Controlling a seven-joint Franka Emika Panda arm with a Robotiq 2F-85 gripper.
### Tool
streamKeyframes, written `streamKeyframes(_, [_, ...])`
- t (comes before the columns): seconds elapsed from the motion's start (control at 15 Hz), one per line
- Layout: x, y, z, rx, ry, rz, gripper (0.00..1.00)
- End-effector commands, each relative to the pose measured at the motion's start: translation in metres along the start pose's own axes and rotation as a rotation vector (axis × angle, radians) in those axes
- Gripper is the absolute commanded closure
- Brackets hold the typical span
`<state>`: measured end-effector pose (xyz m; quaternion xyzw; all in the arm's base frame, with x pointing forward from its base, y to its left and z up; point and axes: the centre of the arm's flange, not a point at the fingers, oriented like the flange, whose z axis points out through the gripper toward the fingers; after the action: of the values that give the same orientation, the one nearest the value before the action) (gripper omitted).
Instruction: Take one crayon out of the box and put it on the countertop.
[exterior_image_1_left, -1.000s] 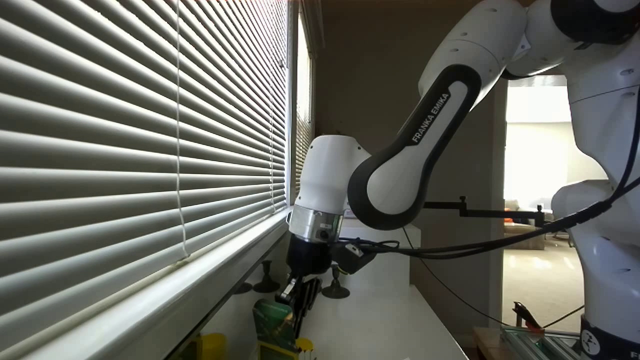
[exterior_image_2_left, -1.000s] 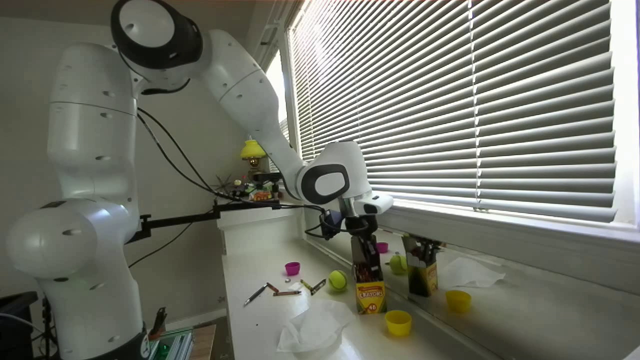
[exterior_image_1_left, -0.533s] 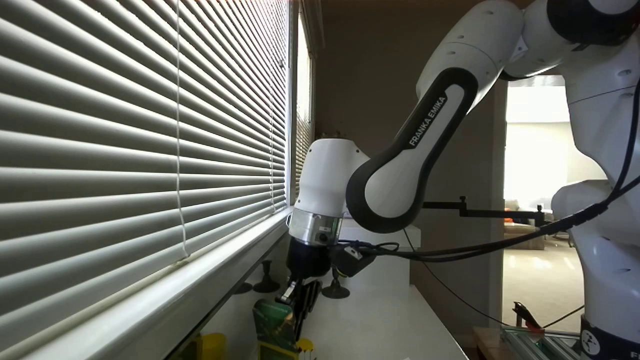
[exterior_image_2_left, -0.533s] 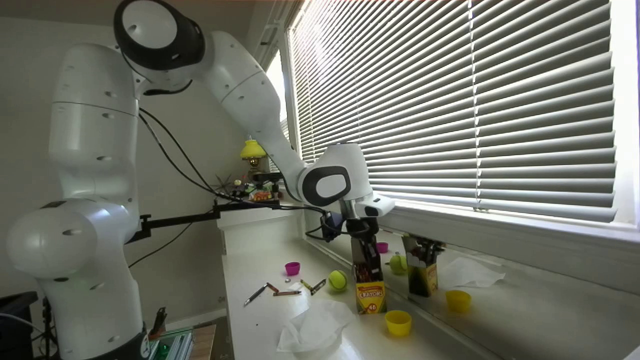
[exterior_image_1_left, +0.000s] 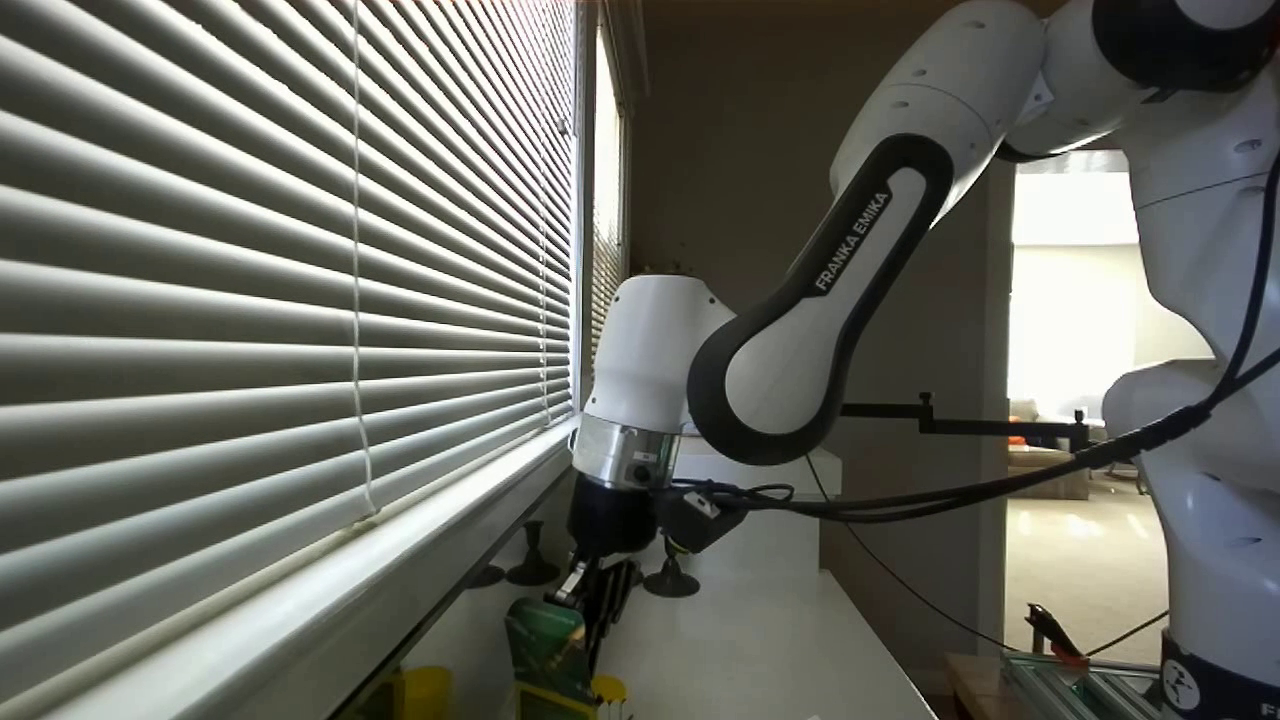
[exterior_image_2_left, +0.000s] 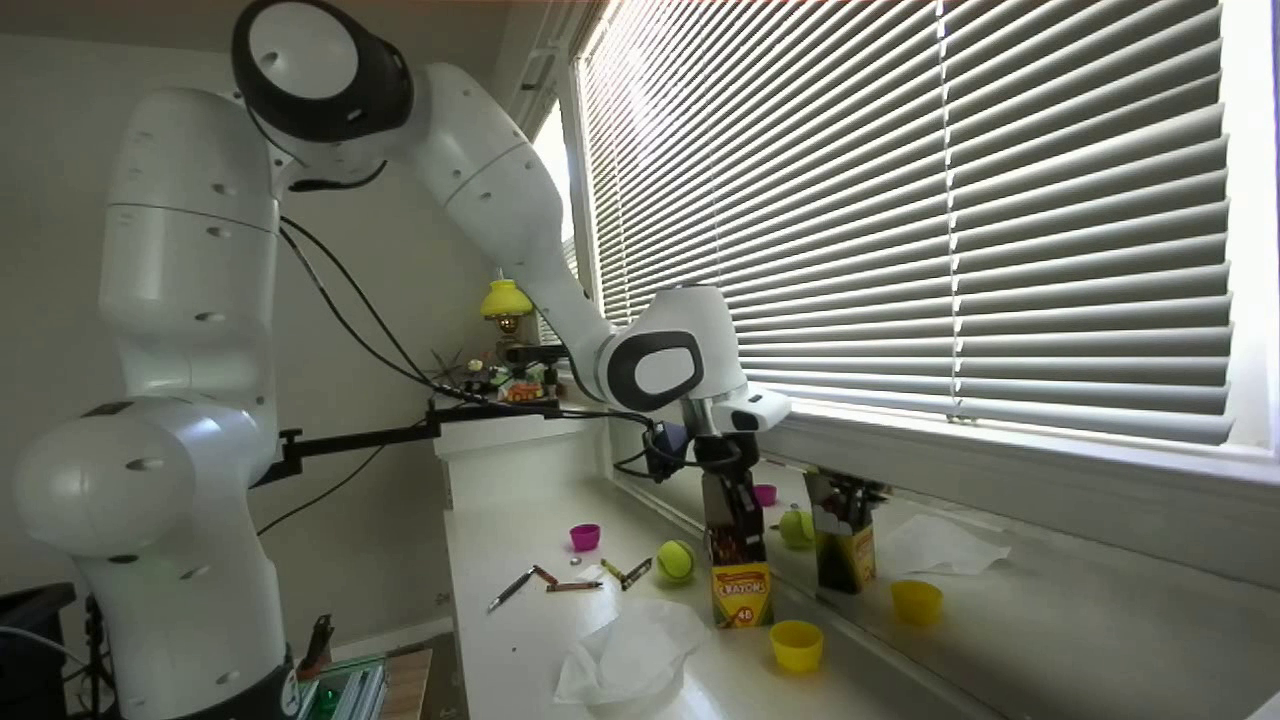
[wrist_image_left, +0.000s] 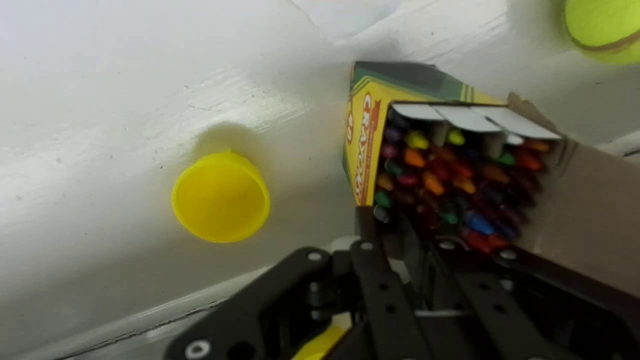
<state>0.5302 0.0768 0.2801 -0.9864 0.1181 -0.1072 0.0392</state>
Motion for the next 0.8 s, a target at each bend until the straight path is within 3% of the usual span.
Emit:
streamKeyframes(0.0, [0.0051,-0.0075,0.0034,-0.009,0.008,0.014,0.8])
streamKeyframes(0.73, [0.0057,-0.0075,0.0105,-0.013,-0.002,0.014,0.82])
